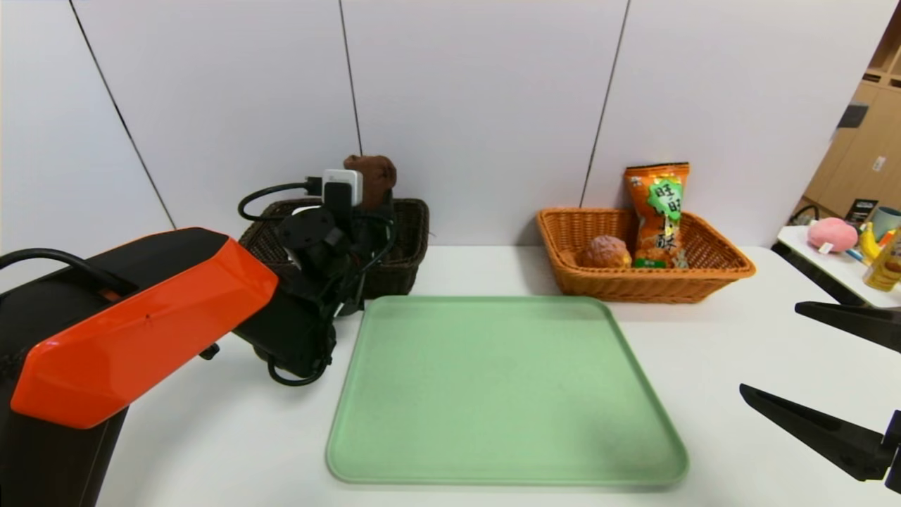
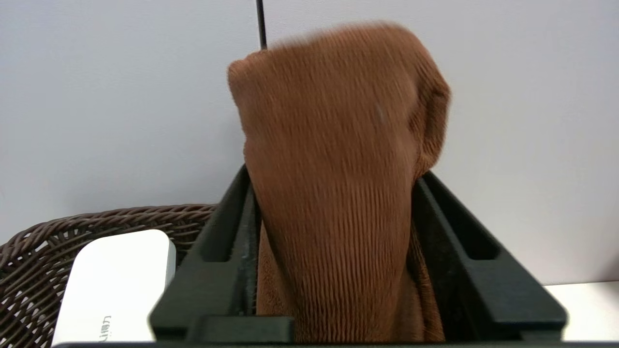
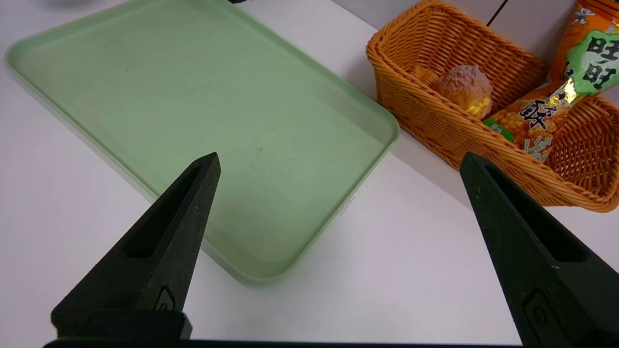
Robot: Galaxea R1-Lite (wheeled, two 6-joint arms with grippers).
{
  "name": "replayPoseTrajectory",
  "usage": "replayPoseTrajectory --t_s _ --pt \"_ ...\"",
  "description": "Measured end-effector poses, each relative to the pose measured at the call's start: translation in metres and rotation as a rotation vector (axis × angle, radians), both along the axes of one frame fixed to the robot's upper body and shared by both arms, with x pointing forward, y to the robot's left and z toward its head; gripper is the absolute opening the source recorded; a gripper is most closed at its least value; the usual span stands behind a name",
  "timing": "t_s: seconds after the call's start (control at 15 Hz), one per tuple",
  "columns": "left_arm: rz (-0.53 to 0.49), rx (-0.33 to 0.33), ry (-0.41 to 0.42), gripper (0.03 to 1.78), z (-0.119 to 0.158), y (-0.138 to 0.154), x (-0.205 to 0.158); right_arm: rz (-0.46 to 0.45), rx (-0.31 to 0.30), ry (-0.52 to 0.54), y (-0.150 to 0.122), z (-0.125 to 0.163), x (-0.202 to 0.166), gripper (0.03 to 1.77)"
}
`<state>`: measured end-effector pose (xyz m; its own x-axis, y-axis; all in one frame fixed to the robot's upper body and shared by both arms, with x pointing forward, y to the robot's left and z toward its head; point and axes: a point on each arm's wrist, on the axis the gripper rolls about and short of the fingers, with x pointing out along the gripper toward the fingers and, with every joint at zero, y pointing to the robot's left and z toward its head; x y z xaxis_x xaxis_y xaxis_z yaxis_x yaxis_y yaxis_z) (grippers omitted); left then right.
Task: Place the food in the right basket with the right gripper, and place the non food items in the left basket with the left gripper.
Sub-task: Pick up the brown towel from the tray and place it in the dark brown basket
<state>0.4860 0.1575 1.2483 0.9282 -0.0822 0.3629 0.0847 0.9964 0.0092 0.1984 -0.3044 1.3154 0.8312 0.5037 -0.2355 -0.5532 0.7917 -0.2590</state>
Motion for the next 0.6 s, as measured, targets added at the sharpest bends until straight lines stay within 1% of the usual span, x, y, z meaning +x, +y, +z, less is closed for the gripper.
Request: replayPoseTrajectory --t_s 0.13,0.27,0.47,0.6 --pt "-0.002 0.000 0.000 1.19 0.0007 -0.0001 -0.0010 0.000 0.000 -0.004 -0.0001 0.0005 -0.0007 1.71" --pt "0.001 0.000 0.002 1.31 0.0006 0.0006 -0.0015 0.000 0.002 -0.010 -0.0005 0.0013 -0.0020 1.71" --pt "0.006 -0.007 0.001 1.43 0.0026 0.0018 -0.0026 -0.023 0.003 -0.017 -0.0016 0.0020 -0.0035 1.71" --pt "0.005 -0.001 0.022 1.49 0.0001 0.0038 -0.0068 -0.032 0.024 -0.012 -0.0021 0.0028 -0.0047 1.71"
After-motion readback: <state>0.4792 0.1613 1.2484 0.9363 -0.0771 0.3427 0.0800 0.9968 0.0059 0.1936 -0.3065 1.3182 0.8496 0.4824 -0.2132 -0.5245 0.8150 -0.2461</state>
